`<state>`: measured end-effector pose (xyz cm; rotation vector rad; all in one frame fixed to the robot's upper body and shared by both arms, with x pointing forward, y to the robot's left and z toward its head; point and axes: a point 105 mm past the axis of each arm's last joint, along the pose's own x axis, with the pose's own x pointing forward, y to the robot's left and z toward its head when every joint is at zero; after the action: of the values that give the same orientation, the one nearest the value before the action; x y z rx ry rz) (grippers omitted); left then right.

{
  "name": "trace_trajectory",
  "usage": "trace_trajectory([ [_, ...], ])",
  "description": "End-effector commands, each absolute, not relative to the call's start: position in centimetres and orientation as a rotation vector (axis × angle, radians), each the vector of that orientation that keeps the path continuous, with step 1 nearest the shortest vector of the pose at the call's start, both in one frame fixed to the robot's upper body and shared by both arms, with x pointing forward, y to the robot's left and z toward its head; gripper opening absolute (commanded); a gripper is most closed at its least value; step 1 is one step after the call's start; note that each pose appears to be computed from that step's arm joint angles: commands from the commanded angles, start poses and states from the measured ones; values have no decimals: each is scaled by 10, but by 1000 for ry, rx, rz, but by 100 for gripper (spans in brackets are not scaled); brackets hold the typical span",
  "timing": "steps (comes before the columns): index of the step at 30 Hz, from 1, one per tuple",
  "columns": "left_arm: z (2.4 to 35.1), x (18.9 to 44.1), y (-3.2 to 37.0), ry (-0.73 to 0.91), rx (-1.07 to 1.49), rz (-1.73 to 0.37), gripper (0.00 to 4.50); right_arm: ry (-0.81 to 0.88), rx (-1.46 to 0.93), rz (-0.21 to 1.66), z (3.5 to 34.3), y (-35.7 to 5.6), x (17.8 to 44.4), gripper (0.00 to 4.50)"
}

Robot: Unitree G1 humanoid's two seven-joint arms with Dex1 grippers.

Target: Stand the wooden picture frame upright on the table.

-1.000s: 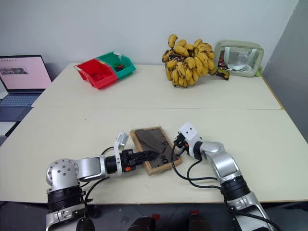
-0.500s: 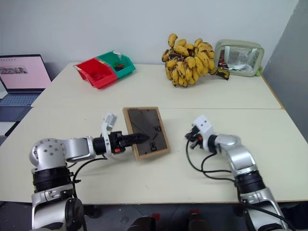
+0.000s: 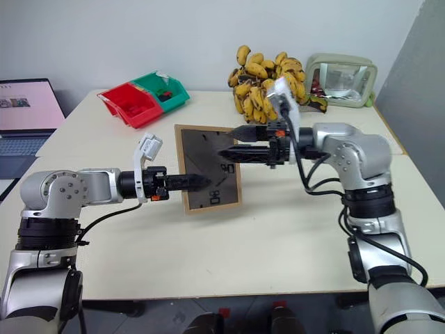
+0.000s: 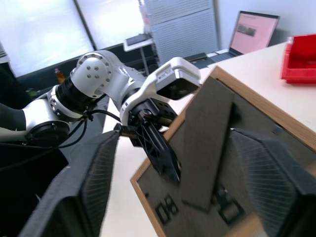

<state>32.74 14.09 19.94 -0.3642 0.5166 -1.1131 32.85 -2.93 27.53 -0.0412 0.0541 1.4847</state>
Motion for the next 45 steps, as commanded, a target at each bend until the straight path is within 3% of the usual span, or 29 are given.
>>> trace_trajectory([
  [1,225,330,140,419,-326,-1166,131,-14,-173,1448,273,-13,340,447],
  [6,226,329,139,413,-311,-1180,131,-29,-251,1422,257,7,350,447],
  [10,225,330,140,411,-308,-1174,131,-48,-233,1540,261,16,328,447],
  [18,215,330,144,441,-332,-1161,131,58,-86,1662,273,-28,295,447],
  [24,210,326,138,462,-380,-1182,131,107,-188,1500,252,-56,309,447],
  [29,202,309,138,534,-462,-1216,131,45,-469,1247,232,-110,332,447],
  [33,196,294,137,622,-645,-1247,131,-320,-1009,1004,217,-142,345,447],
  [38,193,279,122,705,-717,-1323,131,-888,-1463,877,218,-124,329,447],
  [45,202,282,107,706,-817,-1364,131,-1247,-1390,841,230,-86,318,447],
])
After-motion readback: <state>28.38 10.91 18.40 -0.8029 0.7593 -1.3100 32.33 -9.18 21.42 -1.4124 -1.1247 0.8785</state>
